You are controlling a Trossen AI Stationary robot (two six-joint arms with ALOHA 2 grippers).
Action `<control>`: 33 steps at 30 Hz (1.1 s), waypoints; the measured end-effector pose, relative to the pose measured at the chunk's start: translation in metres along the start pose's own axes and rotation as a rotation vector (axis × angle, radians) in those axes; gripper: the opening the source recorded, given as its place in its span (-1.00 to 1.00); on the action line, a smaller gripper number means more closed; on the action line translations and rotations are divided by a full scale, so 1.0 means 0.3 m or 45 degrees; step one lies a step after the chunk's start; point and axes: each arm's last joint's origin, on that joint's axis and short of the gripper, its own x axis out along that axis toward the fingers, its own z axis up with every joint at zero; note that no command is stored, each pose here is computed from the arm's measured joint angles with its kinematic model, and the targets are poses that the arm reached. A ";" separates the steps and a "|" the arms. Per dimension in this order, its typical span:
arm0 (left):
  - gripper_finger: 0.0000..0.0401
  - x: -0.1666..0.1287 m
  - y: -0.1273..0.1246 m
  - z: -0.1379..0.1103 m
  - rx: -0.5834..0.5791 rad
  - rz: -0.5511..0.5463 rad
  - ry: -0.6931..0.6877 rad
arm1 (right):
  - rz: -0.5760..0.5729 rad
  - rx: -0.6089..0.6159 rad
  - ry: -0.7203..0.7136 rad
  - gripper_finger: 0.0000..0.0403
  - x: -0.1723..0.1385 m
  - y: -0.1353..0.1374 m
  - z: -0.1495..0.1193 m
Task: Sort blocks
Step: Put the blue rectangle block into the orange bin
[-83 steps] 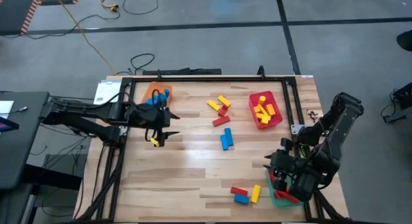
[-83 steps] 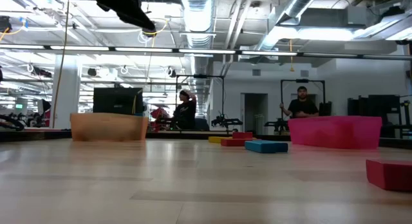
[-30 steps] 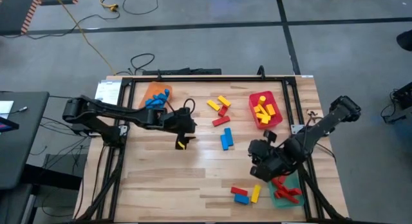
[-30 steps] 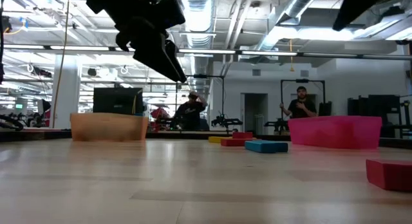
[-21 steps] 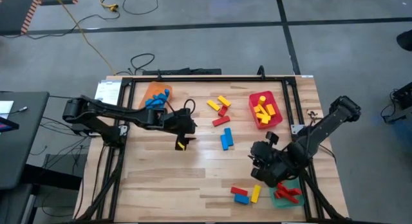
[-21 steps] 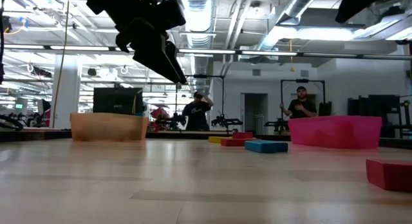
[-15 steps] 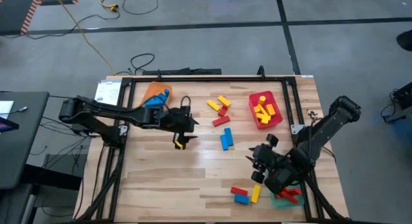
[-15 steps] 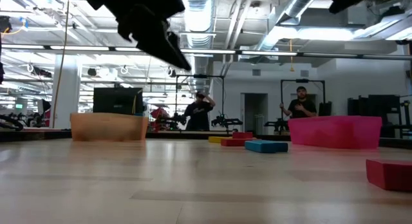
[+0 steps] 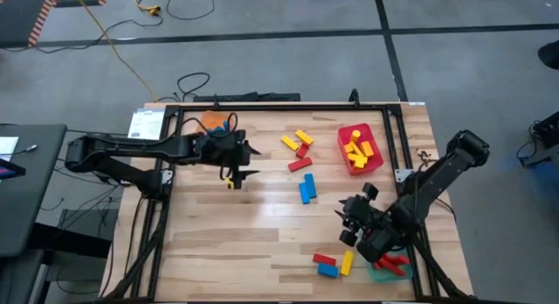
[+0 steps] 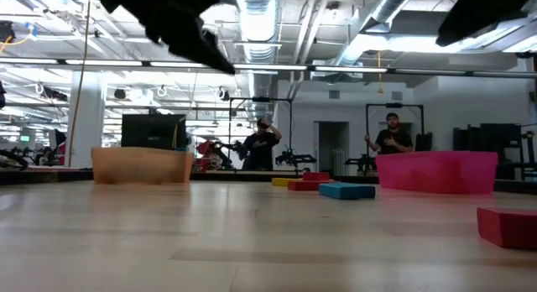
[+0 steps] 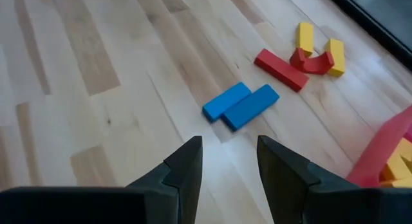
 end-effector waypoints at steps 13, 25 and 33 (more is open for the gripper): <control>0.32 0.015 -0.010 -0.031 -0.006 -0.052 -0.026 | 0.000 0.036 -0.007 -0.19 0.017 0.000 -0.010; 0.32 0.015 -0.009 -0.025 0.008 -0.065 -0.055 | 0.009 0.041 -0.013 -0.19 0.017 0.003 -0.008; 0.32 0.015 -0.009 -0.023 0.005 -0.062 -0.062 | 0.003 0.036 -0.021 -0.19 0.017 0.003 -0.008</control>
